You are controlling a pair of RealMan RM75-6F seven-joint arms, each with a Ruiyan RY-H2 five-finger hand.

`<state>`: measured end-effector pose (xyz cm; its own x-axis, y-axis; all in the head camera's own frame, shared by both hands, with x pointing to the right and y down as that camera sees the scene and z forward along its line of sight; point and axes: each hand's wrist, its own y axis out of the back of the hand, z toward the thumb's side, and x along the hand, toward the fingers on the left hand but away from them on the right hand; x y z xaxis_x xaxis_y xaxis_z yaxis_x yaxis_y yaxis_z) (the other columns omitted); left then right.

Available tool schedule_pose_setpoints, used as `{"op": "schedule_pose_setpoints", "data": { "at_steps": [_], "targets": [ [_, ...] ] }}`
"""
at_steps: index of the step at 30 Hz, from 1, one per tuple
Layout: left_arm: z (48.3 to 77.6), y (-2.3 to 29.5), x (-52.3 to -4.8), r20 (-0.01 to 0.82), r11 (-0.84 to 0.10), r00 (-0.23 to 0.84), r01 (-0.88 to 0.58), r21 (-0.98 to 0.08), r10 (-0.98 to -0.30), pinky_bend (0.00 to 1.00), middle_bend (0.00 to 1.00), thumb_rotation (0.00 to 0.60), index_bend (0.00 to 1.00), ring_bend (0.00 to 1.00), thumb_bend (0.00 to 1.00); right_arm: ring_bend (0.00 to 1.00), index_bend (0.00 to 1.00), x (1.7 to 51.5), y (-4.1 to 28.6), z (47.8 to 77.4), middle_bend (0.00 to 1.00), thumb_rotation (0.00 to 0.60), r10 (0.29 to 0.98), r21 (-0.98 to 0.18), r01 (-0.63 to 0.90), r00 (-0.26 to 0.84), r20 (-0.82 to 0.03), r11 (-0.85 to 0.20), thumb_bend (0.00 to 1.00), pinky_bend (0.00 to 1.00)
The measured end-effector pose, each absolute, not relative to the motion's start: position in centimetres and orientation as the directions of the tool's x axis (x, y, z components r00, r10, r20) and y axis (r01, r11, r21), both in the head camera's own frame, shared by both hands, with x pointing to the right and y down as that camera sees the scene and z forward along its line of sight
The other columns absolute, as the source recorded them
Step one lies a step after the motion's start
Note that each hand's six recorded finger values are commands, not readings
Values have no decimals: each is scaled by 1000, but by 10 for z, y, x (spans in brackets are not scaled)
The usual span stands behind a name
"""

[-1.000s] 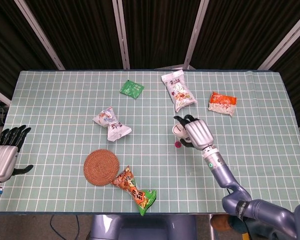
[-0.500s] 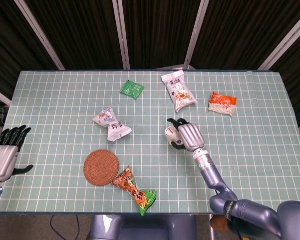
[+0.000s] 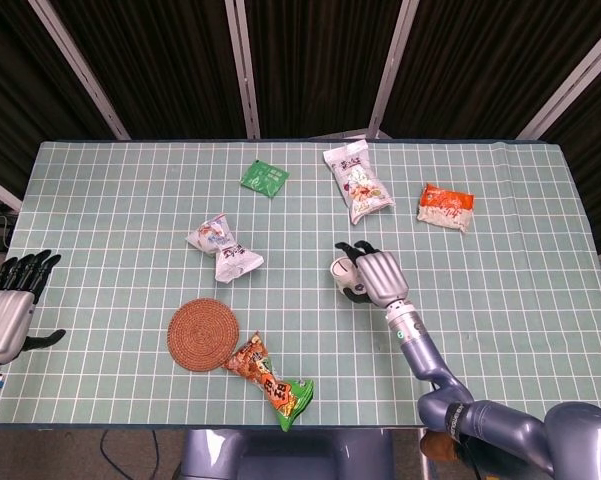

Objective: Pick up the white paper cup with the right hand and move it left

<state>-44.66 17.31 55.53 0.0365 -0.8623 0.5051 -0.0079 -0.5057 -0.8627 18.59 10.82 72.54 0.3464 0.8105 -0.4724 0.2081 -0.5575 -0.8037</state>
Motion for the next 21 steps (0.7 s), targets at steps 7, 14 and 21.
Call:
{"op": "schedule_pose_setpoints", "data": {
  "at_steps": [7, 14, 21],
  "targets": [
    [556, 173, -446, 508, -508, 38, -5, -861, -861, 0, 0, 600, 0, 0, 0, 142, 182, 189, 109, 727, 343, 600, 811, -799, 218, 343, -475, -560, 68, 444],
    [557, 174, -446, 509, -510, 37, -4, -860, -860, 0, 0, 600, 0, 0, 0, 108, 147, 192, 114, 728, 287, 600, 797, -781, 231, 358, -486, -581, 0, 433],
    [555, 174, -445, 507, -508, 40, -7, -861, -861, 0, 0, 600, 0, 0, 0, 42, 37, 194, 116, 723, 149, 600, 797, -782, 234, 369, -479, -578, 0, 402]
  ]
}}
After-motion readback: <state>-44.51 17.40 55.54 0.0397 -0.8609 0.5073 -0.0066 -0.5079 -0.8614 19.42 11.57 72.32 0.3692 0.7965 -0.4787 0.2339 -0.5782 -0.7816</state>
